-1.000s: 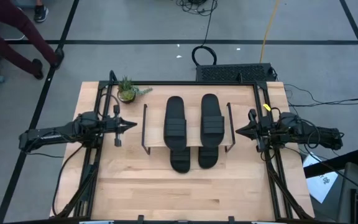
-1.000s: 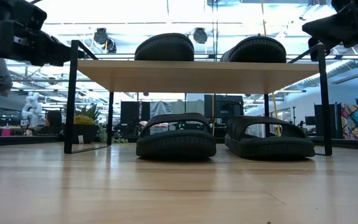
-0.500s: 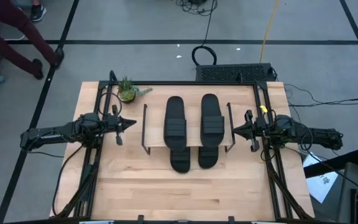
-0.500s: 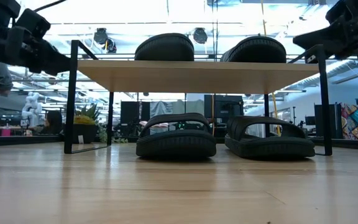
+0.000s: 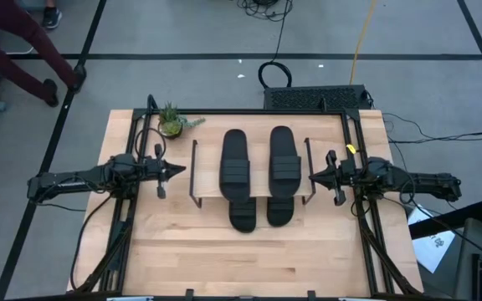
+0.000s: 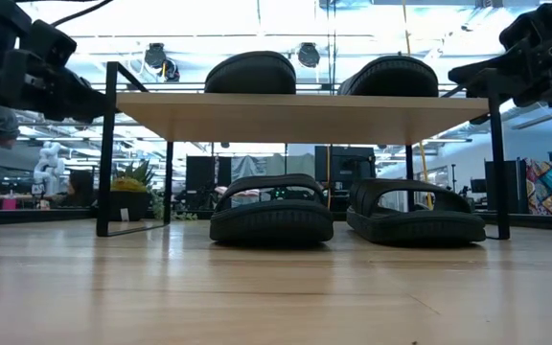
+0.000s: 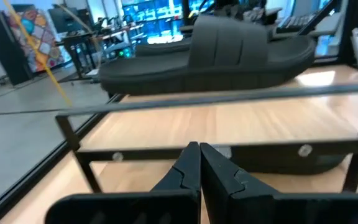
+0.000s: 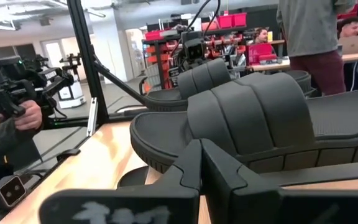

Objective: Pick and place slides into the shelf
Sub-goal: Return to Home Position

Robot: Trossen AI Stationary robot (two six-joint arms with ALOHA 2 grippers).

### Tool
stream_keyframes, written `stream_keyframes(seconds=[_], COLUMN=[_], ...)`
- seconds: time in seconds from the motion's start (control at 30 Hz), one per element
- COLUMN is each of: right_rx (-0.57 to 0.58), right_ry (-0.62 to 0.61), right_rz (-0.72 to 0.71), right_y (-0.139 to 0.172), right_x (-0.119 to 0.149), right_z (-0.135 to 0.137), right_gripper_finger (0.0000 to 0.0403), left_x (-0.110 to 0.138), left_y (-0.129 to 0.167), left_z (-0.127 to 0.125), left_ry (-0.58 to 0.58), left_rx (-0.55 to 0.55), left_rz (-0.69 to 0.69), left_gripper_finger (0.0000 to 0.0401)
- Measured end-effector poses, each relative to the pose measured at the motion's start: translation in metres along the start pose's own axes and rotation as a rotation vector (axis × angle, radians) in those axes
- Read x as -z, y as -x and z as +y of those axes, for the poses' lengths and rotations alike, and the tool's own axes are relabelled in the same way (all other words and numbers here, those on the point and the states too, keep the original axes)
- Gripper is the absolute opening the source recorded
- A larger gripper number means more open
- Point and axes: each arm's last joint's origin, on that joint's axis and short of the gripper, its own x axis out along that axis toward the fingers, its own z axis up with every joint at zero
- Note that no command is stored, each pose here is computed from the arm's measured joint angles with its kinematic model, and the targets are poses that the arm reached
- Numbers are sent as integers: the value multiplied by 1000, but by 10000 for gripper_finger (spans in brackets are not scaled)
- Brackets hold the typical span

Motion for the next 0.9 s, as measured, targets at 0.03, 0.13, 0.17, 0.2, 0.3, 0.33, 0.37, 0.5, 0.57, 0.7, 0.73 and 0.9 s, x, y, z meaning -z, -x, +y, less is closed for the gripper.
stream_keyframes(seconds=[0.03,0.13,0.17,0.2,0.3,0.33,0.37,0.5,0.57,0.7,0.73,0.9], right_rx=[-2,-8,-8,-8,-7,-6,-6,-6,-6,-6,-6,-6], right_ry=[0,2,2,2,2,3,3,3,3,3,3,3], right_rz=[-7,-28,-29,-30,-33,-34,-34,-33,-32,-32,-32,-32], right_y=[0,0,0,0,0,0,0,0,0,0,0,0], right_x=[0,-2,-2,-2,-2,-2,-2,-2,-2,-2,-2,-2], right_z=[0,0,0,0,0,0,0,0,0,0,0,0], right_gripper_finger=[0,0,0,0,0,0,0,0,0,0,0,0], left_x=[-1,-2,-2,-3,-3,-3,-2,-2,-2,-2,-2,-2], left_y=[0,0,0,0,0,0,0,0,0,0,0,0], left_z=[0,0,0,0,1,1,1,2,2,2,2,2], left_ry=[4,22,25,25,25,21,18,23,21,22,21,22], left_rx=[8,14,12,6,-13,-23,-33,-48,-48,-49,-49,-49], left_rz=[-10,-21,-24,-28,-27,-25,-24,-19,-19,-19,-19,-18], left_gripper_finger=[0,1,2,3,1,1,1,8,13,20,20,10])
